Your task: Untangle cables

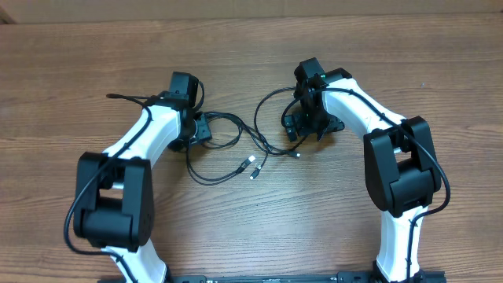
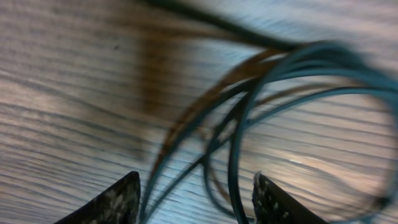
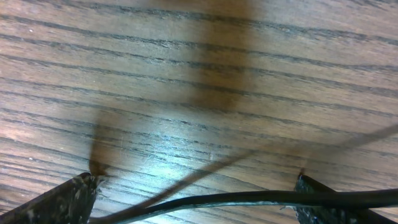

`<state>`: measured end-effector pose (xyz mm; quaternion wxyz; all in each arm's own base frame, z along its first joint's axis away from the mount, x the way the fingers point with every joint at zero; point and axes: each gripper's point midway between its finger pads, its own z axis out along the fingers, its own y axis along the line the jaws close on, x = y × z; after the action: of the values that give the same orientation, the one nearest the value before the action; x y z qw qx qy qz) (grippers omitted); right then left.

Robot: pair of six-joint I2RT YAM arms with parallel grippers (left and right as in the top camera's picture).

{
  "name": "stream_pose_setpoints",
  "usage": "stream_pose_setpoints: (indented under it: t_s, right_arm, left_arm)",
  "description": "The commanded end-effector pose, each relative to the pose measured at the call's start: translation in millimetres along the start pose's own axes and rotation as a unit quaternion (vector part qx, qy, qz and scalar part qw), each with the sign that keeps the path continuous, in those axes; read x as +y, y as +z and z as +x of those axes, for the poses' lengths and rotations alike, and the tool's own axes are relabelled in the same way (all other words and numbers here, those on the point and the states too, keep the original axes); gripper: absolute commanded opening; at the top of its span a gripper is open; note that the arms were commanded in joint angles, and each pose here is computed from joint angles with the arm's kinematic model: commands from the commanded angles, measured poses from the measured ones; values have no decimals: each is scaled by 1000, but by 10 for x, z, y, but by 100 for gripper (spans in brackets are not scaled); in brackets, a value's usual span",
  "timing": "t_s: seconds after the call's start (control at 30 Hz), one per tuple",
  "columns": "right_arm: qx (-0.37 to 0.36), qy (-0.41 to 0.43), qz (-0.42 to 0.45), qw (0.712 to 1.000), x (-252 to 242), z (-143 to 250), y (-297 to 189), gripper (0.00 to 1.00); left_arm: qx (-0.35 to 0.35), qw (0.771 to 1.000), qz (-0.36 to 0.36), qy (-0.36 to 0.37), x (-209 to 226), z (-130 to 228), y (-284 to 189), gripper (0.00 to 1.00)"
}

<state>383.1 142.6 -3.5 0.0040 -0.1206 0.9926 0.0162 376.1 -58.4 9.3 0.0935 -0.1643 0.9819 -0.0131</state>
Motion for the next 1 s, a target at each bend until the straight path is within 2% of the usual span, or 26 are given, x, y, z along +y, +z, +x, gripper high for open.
stream_pose_setpoints:
  t_s: [0.0,0.13,0.3,0.43,0.6,0.97]
  right_arm:
    - [95,-4,-71,993,275,426,607,100]
    - [94,-6,-51,994,207,421,616,100]
    - [91,-8,-24,996,115,413,625,100]
    - [85,2,32,996,-77,393,626,100]
    - [67,73,110,989,-386,345,597,100]
    - [75,216,127,965,-1055,441,556,100]
  left_arm:
    - [15,997,-73,10,249,104,205,55]
    - [34,987,-154,20,552,211,310,54]
    - [52,976,-212,24,824,281,345,56]
    - [62,973,-222,12,956,287,344,58]
    - [72,971,-227,-6,1091,286,331,59]
    - [94,969,-226,-11,1219,330,316,60]
